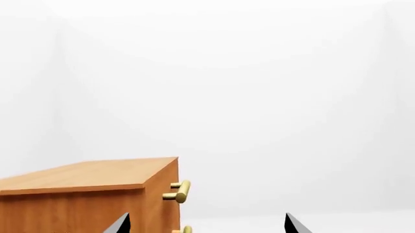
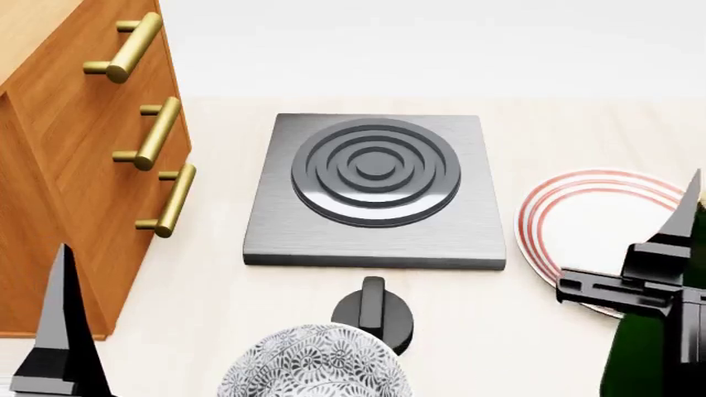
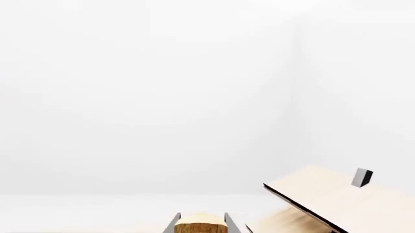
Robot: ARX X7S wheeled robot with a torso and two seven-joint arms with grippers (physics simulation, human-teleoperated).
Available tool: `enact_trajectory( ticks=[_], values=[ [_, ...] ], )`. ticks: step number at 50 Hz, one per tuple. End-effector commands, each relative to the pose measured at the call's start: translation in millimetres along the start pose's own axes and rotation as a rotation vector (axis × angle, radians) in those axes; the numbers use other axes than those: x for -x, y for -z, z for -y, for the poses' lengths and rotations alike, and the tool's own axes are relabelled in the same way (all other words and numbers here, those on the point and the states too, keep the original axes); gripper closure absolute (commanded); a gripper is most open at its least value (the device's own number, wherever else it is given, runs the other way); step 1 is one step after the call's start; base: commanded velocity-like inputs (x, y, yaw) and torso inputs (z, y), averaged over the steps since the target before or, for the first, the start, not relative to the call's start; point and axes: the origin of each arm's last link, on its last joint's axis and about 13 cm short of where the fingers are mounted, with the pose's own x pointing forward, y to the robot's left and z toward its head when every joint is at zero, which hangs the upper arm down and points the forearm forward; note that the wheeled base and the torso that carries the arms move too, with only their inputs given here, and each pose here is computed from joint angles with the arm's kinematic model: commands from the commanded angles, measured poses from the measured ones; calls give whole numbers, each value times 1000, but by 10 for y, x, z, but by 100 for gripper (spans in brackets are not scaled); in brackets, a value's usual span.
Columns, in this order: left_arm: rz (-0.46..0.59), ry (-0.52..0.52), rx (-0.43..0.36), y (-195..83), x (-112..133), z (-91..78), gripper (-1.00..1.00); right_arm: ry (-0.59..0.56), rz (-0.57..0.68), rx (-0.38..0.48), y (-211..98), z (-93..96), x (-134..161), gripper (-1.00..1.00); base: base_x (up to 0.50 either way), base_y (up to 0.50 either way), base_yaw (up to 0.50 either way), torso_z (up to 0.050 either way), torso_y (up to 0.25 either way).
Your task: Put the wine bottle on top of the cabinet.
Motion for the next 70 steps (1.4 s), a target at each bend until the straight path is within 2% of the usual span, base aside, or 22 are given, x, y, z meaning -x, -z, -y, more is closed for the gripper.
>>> enact_trajectory(
  ticks=[1,6,7,17,20,22,23,39,49,56,61,70],
  values=[
    [-3,54,48,-21,-13,30,-100,-103,12,-51,-254,-92,-75,100,0,0,0,0,0],
    [-13,65,51,-9,-16,49,-100,-185,21,-89,-363,-209,-118,100,0,0,0,0,2],
    [-20,72,61,-8,-15,54,-100,-208,26,-118,-373,-253,-128,100,0,0,0,0,0],
    [-87,118,67,78,-19,89,-100,-268,29,-128,-400,-429,-182,100,0,0,0,0,0],
    [-119,149,56,116,-11,111,-100,-287,25,-123,-396,-482,-195,100,0,0,0,0,0],
    [-144,174,82,137,-3,126,-100,-306,26,-124,-397,-525,-203,100,0,0,0,0,5],
    [-157,183,65,165,1,134,-100,-315,27,-128,-401,-552,-210,100,0,0,0,0,0],
    [-181,230,63,198,24,193,-100,-417,24,-152,-352,-858,-191,100,0,0,0,0,1],
    [-179,244,86,219,28,268,-100,-434,29,-149,-384,-901,-208,100,0,0,0,0,0],
    [-243,326,127,427,54,421,-100,-436,37,-146,-438,-940,-253,100,0,0,0,0,1],
    [-290,430,129,571,25,604,-100,-444,44,-142,-469,-962,-279,100,0,0,0,0,0],
    [-276,505,158,717,-127,865,-100,-448,61,-144,-555,-970,-307,100,0,0,0,0,1]
  ],
)
